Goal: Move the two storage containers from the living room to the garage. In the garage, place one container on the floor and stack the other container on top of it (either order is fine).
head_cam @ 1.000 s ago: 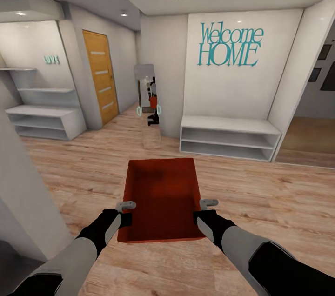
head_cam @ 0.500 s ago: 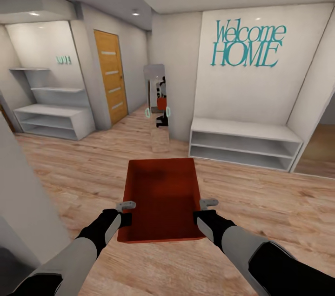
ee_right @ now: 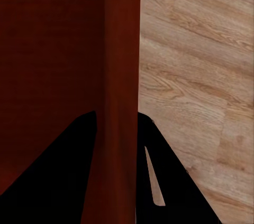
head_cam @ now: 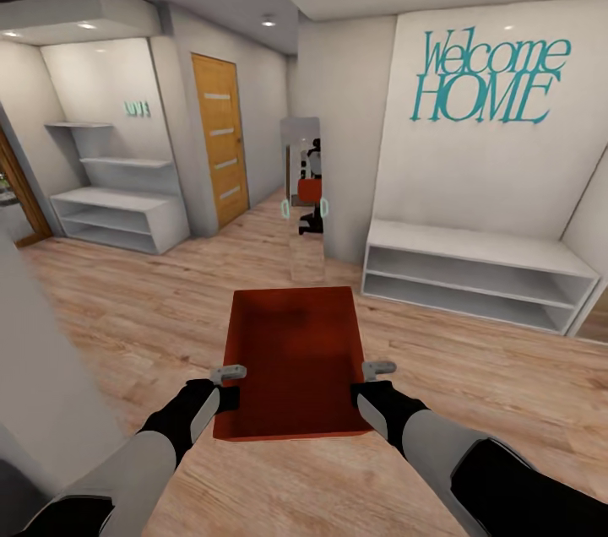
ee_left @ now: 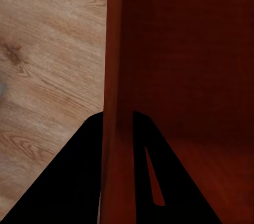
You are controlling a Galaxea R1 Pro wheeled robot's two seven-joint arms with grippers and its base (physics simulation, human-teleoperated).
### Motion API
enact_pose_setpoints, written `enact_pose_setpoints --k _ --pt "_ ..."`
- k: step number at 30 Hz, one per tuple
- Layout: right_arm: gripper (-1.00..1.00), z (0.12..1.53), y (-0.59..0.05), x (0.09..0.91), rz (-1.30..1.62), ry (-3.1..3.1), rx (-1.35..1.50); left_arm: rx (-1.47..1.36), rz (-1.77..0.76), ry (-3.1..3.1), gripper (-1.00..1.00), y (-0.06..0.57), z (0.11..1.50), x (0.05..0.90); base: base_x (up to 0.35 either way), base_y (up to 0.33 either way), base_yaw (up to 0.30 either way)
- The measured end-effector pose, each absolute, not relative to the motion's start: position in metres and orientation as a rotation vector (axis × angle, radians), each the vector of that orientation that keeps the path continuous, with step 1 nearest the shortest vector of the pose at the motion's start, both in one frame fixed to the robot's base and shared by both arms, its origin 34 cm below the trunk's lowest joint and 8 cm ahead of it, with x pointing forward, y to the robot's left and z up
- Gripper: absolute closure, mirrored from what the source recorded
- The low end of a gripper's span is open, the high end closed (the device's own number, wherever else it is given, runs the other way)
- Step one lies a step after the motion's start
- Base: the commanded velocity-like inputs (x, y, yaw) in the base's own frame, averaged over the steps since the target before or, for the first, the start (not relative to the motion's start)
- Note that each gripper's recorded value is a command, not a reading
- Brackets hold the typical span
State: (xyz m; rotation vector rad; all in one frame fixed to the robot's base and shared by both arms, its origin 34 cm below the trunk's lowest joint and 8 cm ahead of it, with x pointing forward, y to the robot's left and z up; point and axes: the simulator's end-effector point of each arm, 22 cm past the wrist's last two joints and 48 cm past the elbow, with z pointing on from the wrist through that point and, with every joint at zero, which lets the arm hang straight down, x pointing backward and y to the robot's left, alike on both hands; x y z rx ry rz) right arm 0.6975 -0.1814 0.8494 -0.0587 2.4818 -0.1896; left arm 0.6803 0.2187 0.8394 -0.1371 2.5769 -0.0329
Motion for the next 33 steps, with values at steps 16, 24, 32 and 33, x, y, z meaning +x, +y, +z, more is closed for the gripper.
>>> enact_pose_setpoints --k 16,24,32,33 --pt "1.00 0.8494 -0.1814 0.6975 -0.190 2.482 -0.059 -0.137 -0.033 2.577 1.00 0.2187 0.8394 0.6803 0.322 0.000 0.000" --pt "1.00 0.8494 -0.1814 0.6975 -0.190 2.482 -0.059 -0.137 -0.033 2.577 1.00 0.2187 0.8394 0.6803 0.322 0.000 0.007" --pt "1.00 0.8494 -0.1813 0.6975 -0.189 2.482 -0.059 -0.137 -0.033 2.577 1.00 0.2189 0.8394 0.6802 0.322 0.000 0.237" --pt "1.00 0.8494 -0.1812 0.6975 -0.189 2.482 -0.059 -0.137 -0.033 2.577 1.00 0.2189 0.8394 0.6802 0.322 0.000 0.268"
